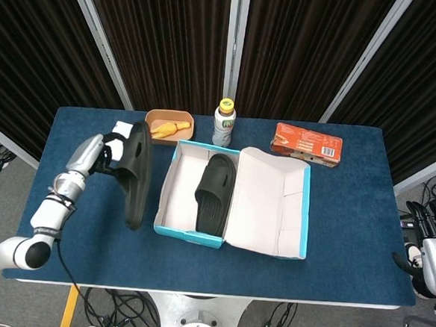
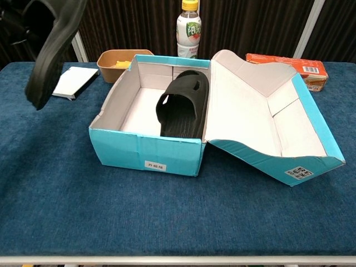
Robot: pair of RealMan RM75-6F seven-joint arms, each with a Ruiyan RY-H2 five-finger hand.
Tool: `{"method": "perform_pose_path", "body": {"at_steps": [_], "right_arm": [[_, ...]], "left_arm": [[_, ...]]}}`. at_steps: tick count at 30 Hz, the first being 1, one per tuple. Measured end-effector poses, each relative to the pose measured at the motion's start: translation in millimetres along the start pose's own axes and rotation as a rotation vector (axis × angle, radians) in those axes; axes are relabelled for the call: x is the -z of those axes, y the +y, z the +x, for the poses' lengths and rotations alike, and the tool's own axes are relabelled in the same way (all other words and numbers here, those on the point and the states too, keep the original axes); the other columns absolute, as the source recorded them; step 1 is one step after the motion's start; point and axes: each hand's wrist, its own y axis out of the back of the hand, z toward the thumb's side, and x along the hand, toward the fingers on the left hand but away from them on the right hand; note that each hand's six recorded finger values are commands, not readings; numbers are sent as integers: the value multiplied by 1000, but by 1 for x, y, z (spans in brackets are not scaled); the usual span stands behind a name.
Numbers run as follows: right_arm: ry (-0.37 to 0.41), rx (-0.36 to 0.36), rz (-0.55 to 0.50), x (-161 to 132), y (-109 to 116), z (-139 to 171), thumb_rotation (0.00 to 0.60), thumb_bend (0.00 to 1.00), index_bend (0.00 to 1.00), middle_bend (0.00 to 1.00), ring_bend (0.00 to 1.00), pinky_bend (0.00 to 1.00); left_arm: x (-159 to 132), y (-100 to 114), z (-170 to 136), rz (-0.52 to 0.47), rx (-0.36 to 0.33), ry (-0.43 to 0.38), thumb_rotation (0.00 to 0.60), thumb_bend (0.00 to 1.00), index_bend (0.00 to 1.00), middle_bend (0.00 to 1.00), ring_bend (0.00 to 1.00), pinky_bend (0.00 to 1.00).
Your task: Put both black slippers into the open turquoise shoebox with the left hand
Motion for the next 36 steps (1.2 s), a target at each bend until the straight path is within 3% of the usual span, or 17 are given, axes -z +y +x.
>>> {"method": "perform_pose_path", "body": {"at_steps": [5,9,14,28,36], "right_arm": [[-11,1,7,1,2,2,600,51,32,99,0,62],[-15,-2,11,0,3,2,600,52,32,99,0,63],[-20,-4,16,0,3,2,600,51,31,99,0,62],[-26,-10,19,-1,2,0,600,52,32,100,0,63],[-25,-12,20,-2,2,-1,600,51,31,99,0,62]], "left_arm": [[-32,-36,28,-88,58,-117,600,0,594,588,694,638],[-53,-65,48,-86,86,-191,600,0,593,587,691,616],[-63,-84,65,-70,77,-232,600,0,594,587,688,555],[-34,-107,86,97,-4,-265,600,0,594,588,680,543],[-18,-131,84,97,45,-239,600,0,593,588,680,541]]}}
